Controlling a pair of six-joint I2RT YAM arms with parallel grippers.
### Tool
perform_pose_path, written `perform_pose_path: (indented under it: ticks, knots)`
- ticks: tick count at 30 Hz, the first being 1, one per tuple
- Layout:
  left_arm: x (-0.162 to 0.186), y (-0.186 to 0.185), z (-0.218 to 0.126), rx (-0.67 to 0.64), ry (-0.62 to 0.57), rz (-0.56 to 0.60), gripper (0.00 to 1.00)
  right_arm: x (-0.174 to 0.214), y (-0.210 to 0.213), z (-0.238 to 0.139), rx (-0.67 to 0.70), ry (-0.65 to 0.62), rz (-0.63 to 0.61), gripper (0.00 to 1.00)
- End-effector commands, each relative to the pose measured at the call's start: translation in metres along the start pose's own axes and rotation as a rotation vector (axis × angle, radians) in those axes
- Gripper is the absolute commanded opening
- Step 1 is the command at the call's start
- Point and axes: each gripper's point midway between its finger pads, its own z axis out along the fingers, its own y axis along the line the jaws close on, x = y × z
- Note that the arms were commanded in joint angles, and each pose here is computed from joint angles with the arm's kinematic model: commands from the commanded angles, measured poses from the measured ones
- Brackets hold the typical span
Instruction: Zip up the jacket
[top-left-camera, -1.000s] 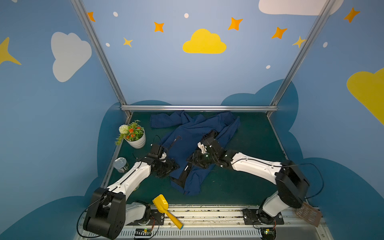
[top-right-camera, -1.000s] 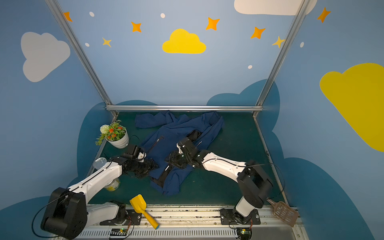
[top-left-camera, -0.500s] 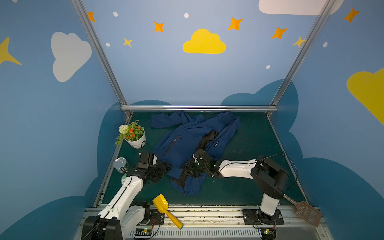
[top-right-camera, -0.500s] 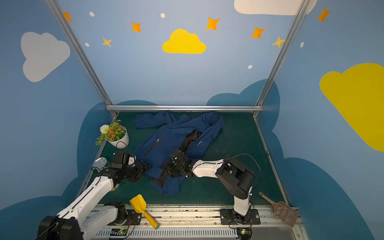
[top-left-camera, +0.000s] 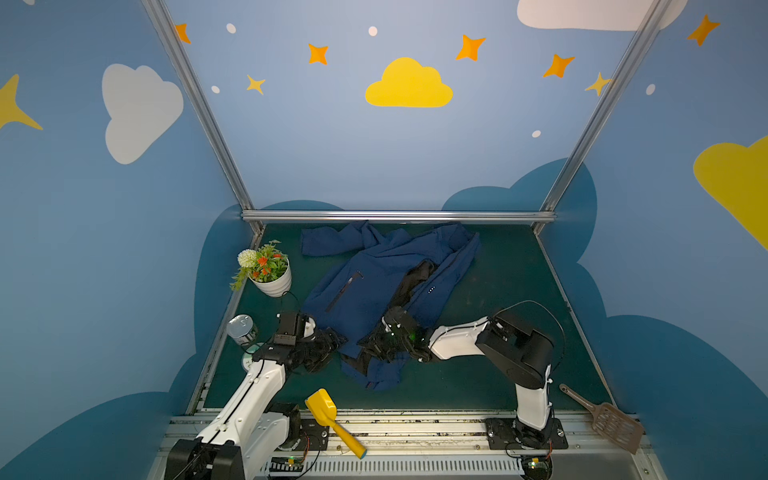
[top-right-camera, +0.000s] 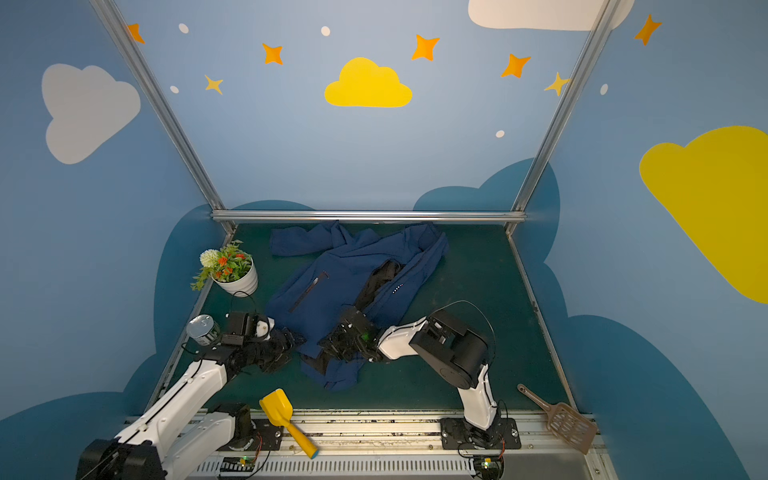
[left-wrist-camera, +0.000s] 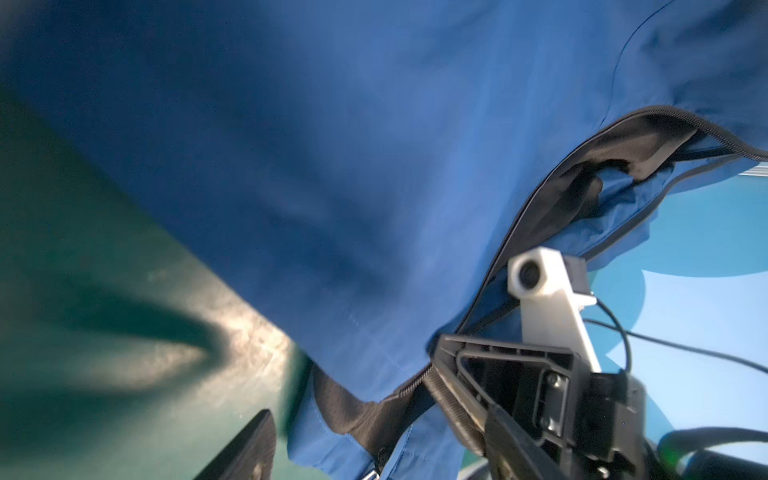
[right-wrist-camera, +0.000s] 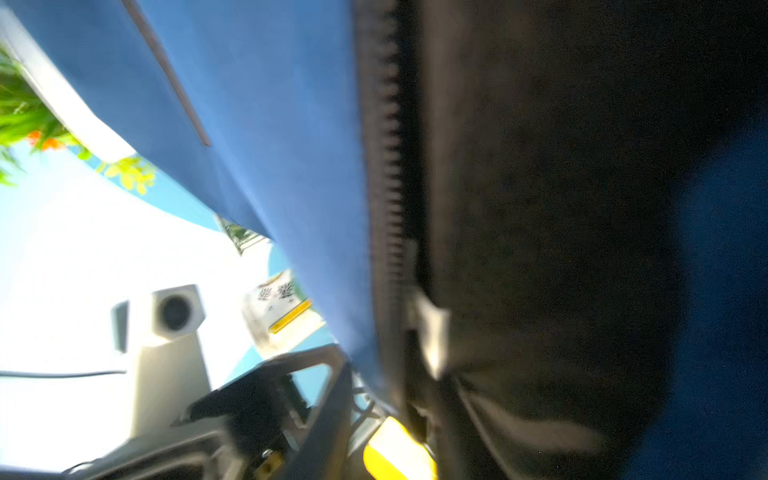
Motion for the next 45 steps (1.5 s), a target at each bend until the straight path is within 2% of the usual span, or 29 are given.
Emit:
perform_pose_path:
  ticks: [1,3,8,16,22,28,34,37,42,45]
  knots:
    - [0.005,-0.01,-0.005,0.054,0.01,-0.01,0.79,0.004,0.011,0.003,-0.072,0.028,-0.005,0.17]
    - [0.008,-0.012,-0.006,0.07,0.02,-0.02,0.79,0.005,0.008,0.002,-0.073,0.029,0.006,0.09]
    - [0.017,-0.019,-0.004,0.13,0.06,-0.052,0.78,0.008,0.009,-0.003,-0.083,0.028,0.01,0.0]
    - [0.027,-0.039,0.003,0.233,0.107,-0.096,0.75,0.011,0.034,-0.011,-0.236,0.019,-0.042,0.0]
    - [0.02,-0.045,0.008,0.286,0.082,-0.144,0.72,0.01,0.046,-0.01,-0.353,0.019,-0.014,0.0]
    - [0.016,-0.051,0.008,0.319,0.067,-0.165,0.7,0.009,0.053,-0.015,-0.395,0.005,-0.019,0.0]
    - [0.007,-0.054,0.009,0.334,0.027,-0.163,0.61,0.007,0.051,-0.02,-0.414,-0.012,-0.006,0.0]
    - [0.003,-0.054,0.012,0.333,0.027,-0.166,0.51,0.008,0.051,-0.022,-0.412,-0.013,-0.011,0.0]
    - [0.003,-0.057,0.017,0.327,0.057,-0.148,0.28,0.006,0.045,-0.026,-0.395,-0.03,-0.003,0.0]
    - [0.004,-0.056,0.016,0.319,0.056,-0.144,0.26,0.005,0.044,-0.027,-0.393,-0.037,-0.003,0.0]
